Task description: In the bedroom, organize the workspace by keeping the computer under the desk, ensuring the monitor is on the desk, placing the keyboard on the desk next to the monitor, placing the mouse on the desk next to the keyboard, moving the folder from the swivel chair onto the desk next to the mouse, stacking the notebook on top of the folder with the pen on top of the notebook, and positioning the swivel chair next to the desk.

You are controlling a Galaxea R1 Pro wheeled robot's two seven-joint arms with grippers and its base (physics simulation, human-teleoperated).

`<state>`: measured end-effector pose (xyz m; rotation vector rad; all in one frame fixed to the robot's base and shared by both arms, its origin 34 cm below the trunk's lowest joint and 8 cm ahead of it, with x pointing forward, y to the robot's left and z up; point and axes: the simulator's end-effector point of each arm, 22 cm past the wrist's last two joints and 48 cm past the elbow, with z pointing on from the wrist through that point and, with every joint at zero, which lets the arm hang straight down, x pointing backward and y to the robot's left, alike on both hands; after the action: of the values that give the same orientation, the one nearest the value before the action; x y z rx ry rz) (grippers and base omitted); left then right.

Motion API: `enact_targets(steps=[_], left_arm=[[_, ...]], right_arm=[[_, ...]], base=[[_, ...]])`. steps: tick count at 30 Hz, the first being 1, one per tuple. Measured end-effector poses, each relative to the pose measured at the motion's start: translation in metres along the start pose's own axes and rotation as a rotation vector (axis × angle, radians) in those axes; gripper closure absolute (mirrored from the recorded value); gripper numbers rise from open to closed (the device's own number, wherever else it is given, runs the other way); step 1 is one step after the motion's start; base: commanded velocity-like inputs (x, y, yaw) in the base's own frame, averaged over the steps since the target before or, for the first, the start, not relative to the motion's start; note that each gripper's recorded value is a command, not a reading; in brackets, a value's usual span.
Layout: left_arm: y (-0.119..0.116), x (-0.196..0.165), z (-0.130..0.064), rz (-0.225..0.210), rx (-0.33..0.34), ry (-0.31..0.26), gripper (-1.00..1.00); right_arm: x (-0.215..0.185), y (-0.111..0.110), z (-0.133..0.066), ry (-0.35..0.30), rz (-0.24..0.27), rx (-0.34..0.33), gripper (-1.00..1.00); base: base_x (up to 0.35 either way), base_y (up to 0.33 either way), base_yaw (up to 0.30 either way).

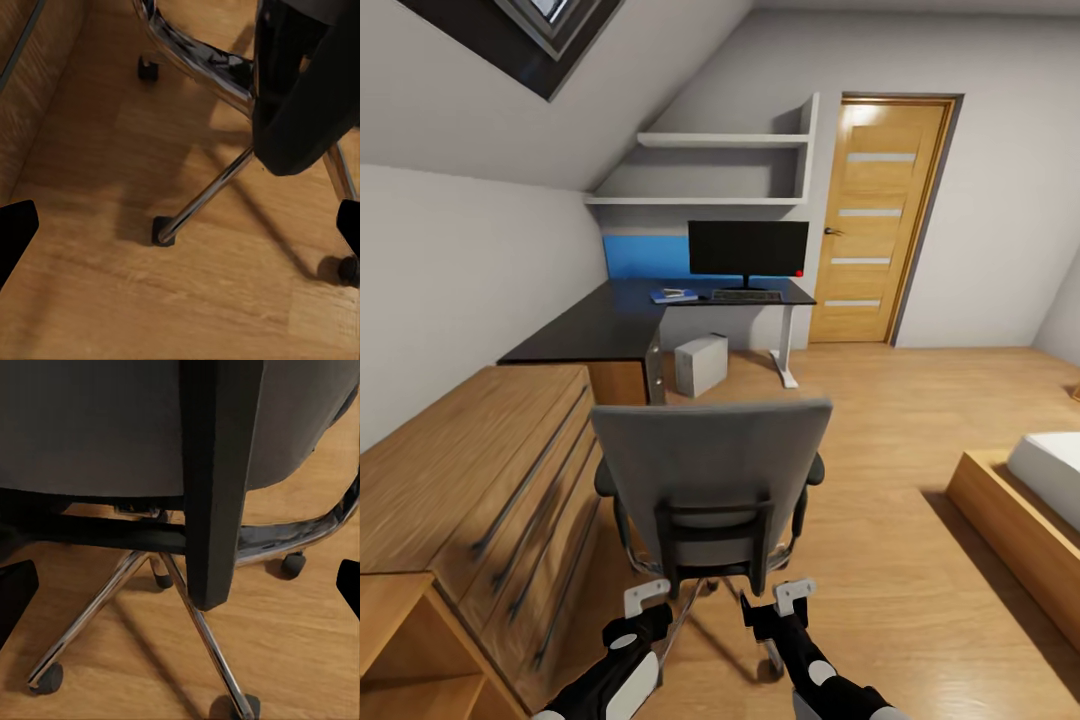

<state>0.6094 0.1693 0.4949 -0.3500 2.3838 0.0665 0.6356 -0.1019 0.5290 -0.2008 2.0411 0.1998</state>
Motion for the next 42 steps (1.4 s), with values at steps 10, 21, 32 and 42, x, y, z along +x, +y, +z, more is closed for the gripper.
enact_targets(steps=[10, 21, 32, 42], left_arm=[[0.0001, 0.0002, 0.0, 0.0, 0.0, 0.0, -1.0], [0.0004, -0.0012, -0.0009, -0.004, -0.001, -0.002, -1.0], [-0.0021, -0.0042, -0.0026, -0.005, 0.006, -0.008, -1.0], [-0.0018, -0.0043, -0.0028, -0.007, 0.005, -0.008, -1.0]], right_arm=[[-0.0001, -0.0002, 0.0, 0.0, 0.001, 0.001, -1.0], [-0.0023, -0.0003, -0.0004, -0.004, 0.0, 0.001, -1.0], [-0.0055, 0.0045, -0.0011, -0.01, -0.023, -0.016, -1.0], [-0.0055, 0.0048, -0.0014, -0.01, -0.025, -0.017, -1.0]], base=[[0.25, 0.0, 0.0], [0.305, 0.0, -0.062], [0.32, 0.0, -0.086], [0.32, 0.0, -0.008]])
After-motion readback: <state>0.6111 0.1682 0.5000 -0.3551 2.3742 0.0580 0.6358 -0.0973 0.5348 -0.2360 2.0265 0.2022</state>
